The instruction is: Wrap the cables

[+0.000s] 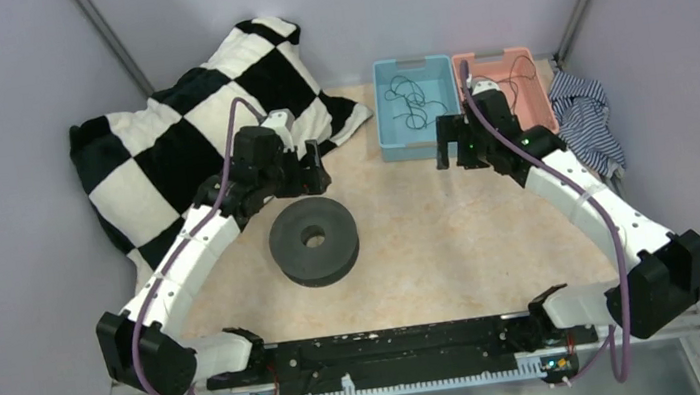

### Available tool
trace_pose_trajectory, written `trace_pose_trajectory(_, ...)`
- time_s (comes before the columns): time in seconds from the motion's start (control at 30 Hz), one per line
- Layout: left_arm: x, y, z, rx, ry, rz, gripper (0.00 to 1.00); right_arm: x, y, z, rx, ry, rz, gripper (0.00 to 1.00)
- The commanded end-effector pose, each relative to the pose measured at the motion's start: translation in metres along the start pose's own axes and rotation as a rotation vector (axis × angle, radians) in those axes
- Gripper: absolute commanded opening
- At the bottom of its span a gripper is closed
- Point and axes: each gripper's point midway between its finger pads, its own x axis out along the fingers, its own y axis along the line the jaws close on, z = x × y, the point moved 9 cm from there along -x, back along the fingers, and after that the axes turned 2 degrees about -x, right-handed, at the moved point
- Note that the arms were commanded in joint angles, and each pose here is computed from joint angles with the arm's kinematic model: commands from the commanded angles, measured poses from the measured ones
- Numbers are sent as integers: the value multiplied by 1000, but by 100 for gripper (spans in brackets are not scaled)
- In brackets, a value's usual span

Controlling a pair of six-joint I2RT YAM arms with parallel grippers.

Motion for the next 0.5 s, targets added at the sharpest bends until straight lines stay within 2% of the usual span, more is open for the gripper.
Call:
trace_pose_trajectory(0.0,-3,-7,8,-22,-3,-42,98,-5,-5,3,-4,-48,-31,99)
trace_pose_trajectory(0.2,6,-3,0,-64,43,3,98,-9,-6,5,-11,-68,-34,99)
trace_pose_trajectory(0.33,-2,-7,4,-30,54,-26,98,-8,-5,5,4,-79,-23,99)
trace_pose_trajectory(0.4,-6,4,2,-62,41,94,98,-7,-4,3,9,-78,-8,99)
trace_pose_trajectory(0.47,-14,23,-1,-159,53,229,98,-7,-3,3,13,-79,8,99)
